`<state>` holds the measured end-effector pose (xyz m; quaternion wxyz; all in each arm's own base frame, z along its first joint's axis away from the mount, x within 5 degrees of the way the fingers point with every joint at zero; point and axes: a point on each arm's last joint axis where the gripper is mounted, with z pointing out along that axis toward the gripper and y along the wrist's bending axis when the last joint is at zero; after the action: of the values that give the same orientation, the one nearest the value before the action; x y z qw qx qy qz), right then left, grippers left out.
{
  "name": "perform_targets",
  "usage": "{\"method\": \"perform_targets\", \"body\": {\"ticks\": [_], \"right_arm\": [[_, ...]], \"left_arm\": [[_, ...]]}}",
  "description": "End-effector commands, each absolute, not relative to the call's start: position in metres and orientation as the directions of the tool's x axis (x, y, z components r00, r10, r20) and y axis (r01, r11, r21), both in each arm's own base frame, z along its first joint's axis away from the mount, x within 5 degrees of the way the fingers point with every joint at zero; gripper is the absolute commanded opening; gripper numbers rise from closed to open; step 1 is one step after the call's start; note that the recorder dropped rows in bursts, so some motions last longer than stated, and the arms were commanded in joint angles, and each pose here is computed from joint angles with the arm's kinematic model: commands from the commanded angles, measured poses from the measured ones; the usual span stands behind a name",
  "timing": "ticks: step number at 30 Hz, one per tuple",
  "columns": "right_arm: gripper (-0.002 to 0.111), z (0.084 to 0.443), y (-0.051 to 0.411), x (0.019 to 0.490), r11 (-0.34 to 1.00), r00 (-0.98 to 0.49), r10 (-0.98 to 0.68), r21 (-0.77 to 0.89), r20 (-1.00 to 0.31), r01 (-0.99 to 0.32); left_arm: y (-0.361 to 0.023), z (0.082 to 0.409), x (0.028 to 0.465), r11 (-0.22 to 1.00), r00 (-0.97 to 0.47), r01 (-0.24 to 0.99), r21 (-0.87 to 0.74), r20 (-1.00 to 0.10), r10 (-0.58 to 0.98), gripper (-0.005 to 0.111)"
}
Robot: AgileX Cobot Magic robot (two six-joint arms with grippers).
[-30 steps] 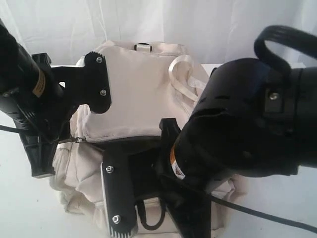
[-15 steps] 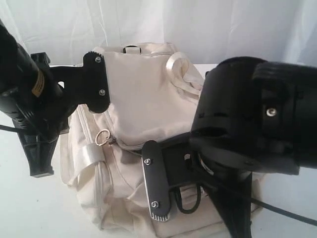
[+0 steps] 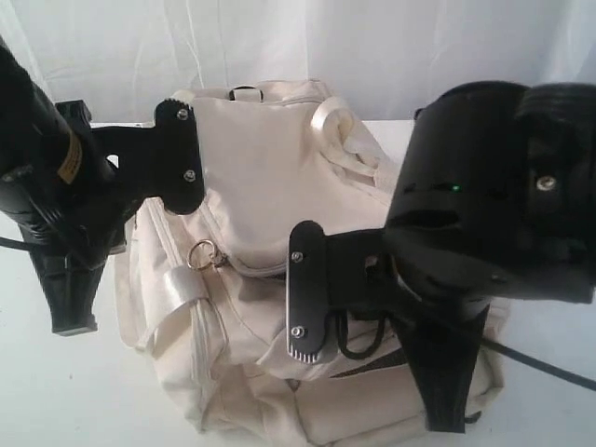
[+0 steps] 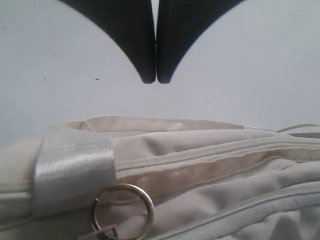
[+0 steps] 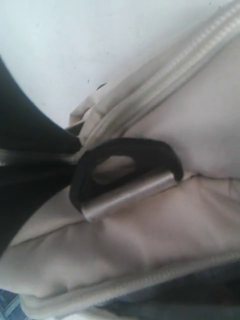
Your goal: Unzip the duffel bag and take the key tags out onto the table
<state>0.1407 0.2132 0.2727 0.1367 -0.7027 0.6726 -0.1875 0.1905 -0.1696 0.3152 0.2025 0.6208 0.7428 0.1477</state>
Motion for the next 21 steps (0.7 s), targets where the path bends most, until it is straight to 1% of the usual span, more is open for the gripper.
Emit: {"method": "perform_targets", "body": {"ticks": [1, 4, 7, 12, 15, 19, 21], "right_arm": [[0.0, 0.289, 0.188, 0.155, 0.015, -0.077, -0.992, -0.519, 0.098, -0.854], [0.0, 0.294, 0.178, 0.161, 0.094, -0.149, -0.987, -0.531, 0.061, -0.842], [0.002, 0.296, 0.176, 0.162, 0.117, -0.167, -0.985, -0.533, 0.047, -0.838], [0.013, 0.301, 0.165, 0.175, 0.101, -0.187, -0.979, -0.598, 0.084, -0.795], [0.017, 0.302, 0.154, 0.186, 0.139, -0.244, -0.966, -0.61, 0.091, -0.78], [0.018, 0.302, 0.137, 0.199, 0.201, -0.324, -0.941, -0.615, 0.094, -0.762], [0.018, 0.302, 0.131, 0.203, 0.226, -0.355, -0.93, -0.615, 0.094, -0.755]], "left_arm": [[-0.164, 0.314, 0.187, 0.191, -0.171, 0.868, 0.458, -0.086, 0.982, 0.007], [-0.164, 0.314, 0.187, 0.193, -0.173, 0.869, 0.455, -0.087, 0.981, 0.007], [-0.166, 0.314, 0.186, 0.2, -0.173, 0.873, 0.445, -0.101, 0.98, 0.007], [-0.168, 0.313, 0.184, 0.216, -0.179, 0.884, 0.415, -0.126, 0.976, 0.007], [-0.167, 0.313, 0.184, 0.218, -0.184, 0.886, 0.408, -0.121, 0.975, 0.007], [-0.172, 0.311, 0.179, 0.239, -0.194, 0.907, 0.346, -0.16, 0.968, 0.007], [-0.175, 0.31, 0.176, 0.231, -0.18, 0.922, 0.31, -0.183, 0.966, 0.007]]}}
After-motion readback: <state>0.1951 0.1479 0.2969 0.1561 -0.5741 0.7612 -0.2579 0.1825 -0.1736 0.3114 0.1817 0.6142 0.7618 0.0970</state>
